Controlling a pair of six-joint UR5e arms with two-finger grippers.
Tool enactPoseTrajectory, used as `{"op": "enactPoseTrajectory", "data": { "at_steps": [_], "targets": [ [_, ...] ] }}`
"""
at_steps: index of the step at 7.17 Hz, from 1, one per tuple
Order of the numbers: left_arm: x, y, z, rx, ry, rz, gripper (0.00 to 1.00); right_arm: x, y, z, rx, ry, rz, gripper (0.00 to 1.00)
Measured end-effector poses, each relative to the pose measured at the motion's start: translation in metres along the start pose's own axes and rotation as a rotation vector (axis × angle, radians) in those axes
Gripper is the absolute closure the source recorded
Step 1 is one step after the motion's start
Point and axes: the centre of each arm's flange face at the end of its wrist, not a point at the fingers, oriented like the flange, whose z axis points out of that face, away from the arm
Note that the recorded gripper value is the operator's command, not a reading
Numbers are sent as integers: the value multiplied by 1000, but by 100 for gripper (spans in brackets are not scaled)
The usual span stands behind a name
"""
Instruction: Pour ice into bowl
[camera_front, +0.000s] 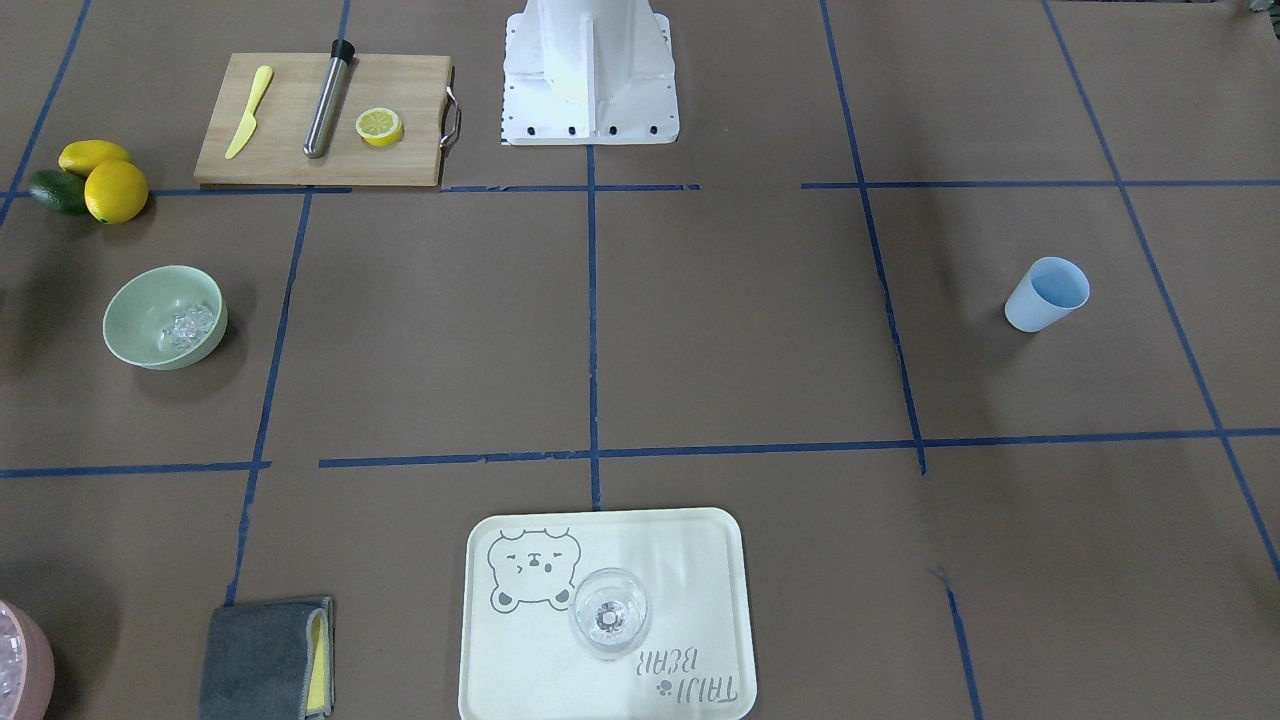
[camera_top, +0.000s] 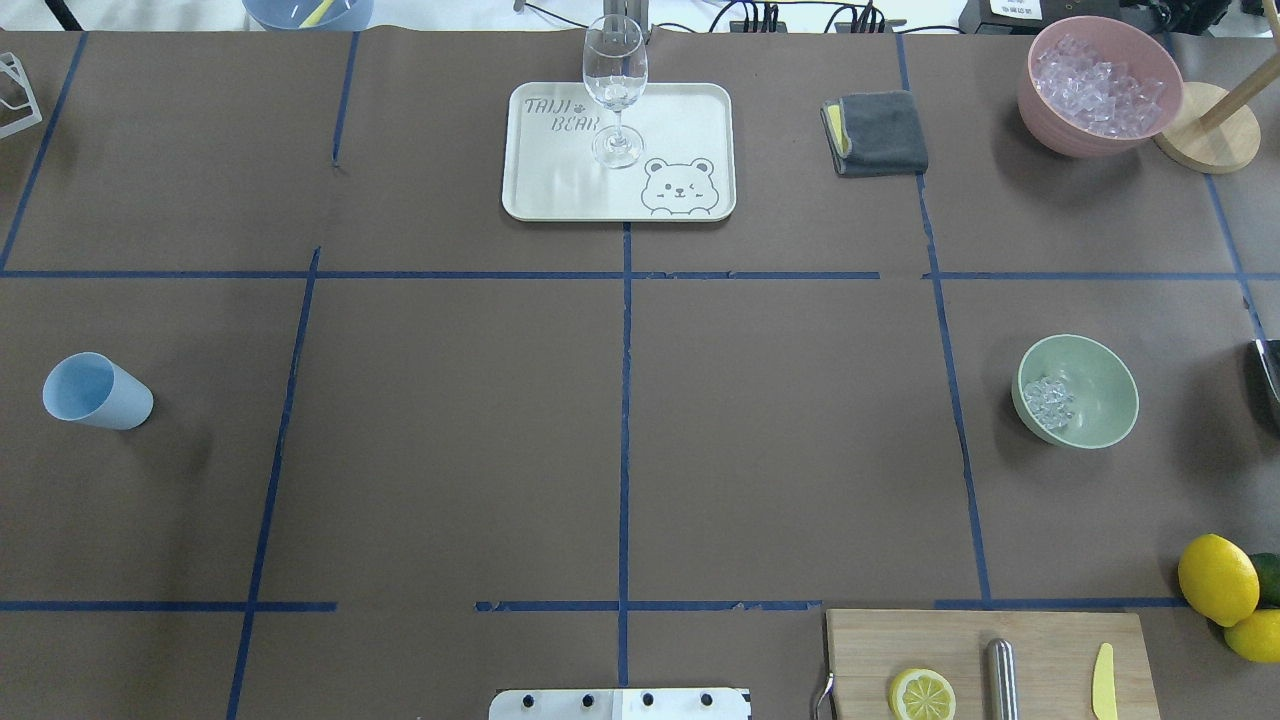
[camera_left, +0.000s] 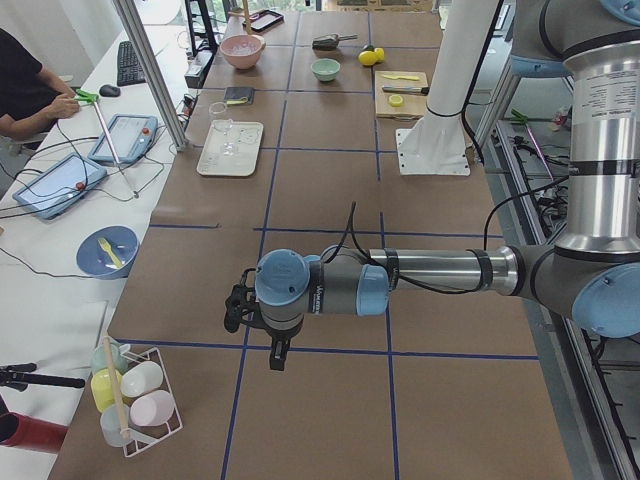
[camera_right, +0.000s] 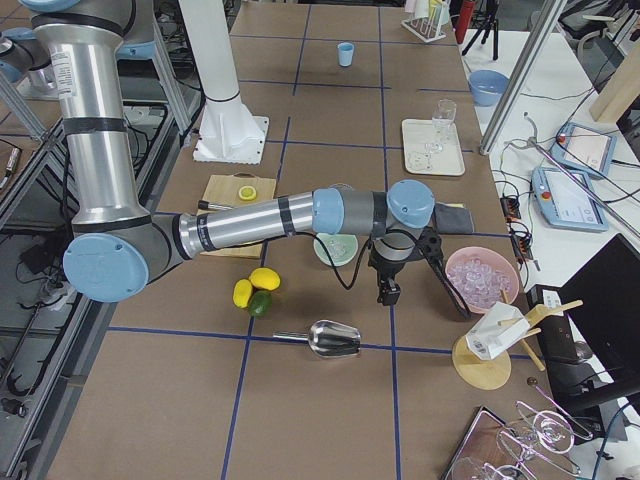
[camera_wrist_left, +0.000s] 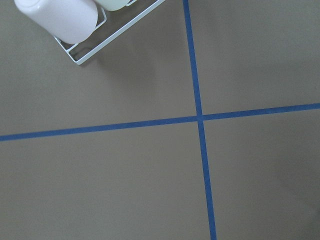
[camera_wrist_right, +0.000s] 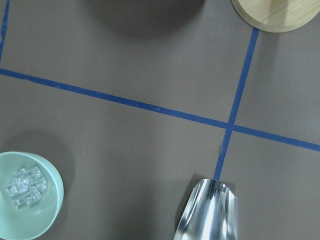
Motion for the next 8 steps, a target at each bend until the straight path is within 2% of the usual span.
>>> {"op": "enactPoseTrajectory", "data": {
  "at_steps": [1, 4, 8],
  "targets": [
    [-4, 9, 6, -2, 8, -4, 0, 0, -1, 1, -2, 0, 0, 0],
    [21, -26, -2, 19, -14, 53, 0, -10, -5, 10, -7, 3, 3, 0],
    [58, -36, 20, -31, -45, 61, 0, -15, -6, 12, 2, 8, -10, 0]
  ]
}}
